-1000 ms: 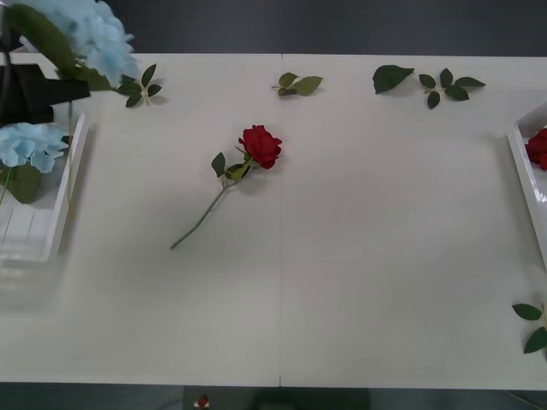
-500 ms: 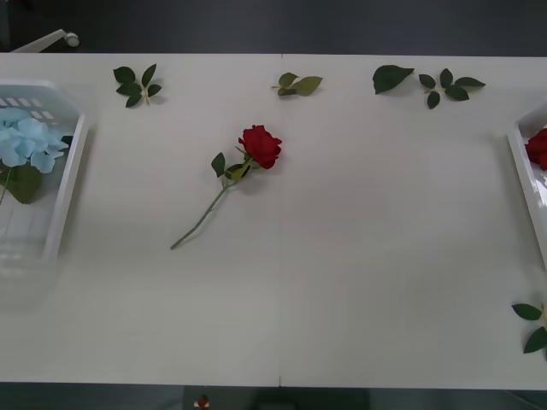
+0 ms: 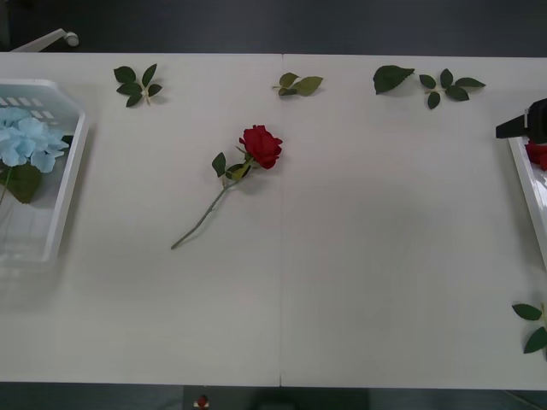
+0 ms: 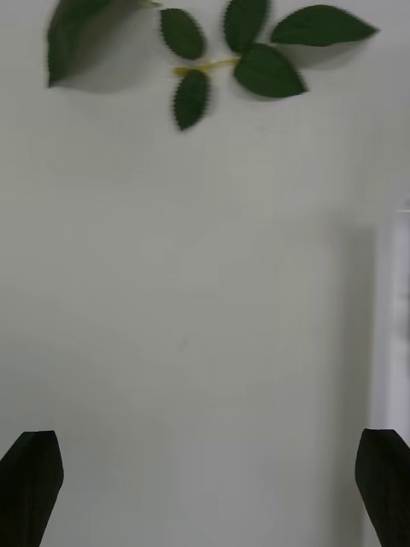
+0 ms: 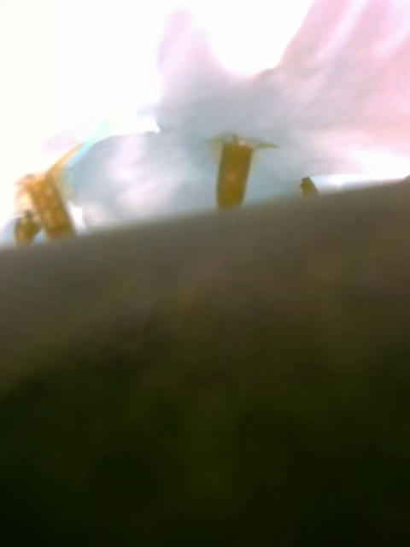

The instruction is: Put the red flowers into the right box and the blue flowers into the left box

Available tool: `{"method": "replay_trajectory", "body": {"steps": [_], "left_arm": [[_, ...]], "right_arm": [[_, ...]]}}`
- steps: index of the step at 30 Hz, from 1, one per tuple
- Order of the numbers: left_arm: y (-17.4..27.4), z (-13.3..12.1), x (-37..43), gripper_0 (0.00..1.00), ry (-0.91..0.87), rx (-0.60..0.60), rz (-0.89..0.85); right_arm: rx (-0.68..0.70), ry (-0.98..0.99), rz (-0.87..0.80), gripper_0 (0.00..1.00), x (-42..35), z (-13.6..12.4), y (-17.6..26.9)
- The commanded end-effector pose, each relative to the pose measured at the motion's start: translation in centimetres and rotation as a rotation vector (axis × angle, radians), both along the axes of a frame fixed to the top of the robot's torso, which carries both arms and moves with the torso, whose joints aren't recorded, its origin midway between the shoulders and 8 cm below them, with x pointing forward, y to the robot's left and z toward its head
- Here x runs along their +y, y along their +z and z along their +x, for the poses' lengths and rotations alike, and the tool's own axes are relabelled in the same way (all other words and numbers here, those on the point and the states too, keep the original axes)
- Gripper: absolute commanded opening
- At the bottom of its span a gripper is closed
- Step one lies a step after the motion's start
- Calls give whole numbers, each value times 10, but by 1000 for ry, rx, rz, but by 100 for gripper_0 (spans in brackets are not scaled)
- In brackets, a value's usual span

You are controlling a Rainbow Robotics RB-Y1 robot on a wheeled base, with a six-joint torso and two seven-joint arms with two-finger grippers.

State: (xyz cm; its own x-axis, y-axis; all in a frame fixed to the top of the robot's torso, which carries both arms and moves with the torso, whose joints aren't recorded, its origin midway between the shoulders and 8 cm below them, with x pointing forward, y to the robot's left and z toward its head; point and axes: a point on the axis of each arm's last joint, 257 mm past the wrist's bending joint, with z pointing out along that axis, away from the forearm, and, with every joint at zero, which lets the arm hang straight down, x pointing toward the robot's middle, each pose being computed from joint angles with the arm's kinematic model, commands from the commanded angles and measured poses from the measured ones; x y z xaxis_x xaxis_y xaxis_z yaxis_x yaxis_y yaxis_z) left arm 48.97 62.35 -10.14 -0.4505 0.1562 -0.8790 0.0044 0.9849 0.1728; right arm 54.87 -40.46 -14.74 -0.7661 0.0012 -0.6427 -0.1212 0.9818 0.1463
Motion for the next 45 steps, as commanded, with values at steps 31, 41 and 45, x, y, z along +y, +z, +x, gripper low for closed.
{"method": "replay_trajectory", "body": {"steps": [31, 41, 45], "left_arm": [[25, -21, -182, 96, -545, 24, -161], [5, -5, -333, 96, -825, 59, -91], [-32, 4, -364, 96, -867, 116, -7]], "right_arm": [[-353, 1072, 286, 100, 277, -196, 58], [-476, 1168, 339, 100, 282, -211, 76], [-511, 1194, 325, 100, 279, -210, 76]]}}
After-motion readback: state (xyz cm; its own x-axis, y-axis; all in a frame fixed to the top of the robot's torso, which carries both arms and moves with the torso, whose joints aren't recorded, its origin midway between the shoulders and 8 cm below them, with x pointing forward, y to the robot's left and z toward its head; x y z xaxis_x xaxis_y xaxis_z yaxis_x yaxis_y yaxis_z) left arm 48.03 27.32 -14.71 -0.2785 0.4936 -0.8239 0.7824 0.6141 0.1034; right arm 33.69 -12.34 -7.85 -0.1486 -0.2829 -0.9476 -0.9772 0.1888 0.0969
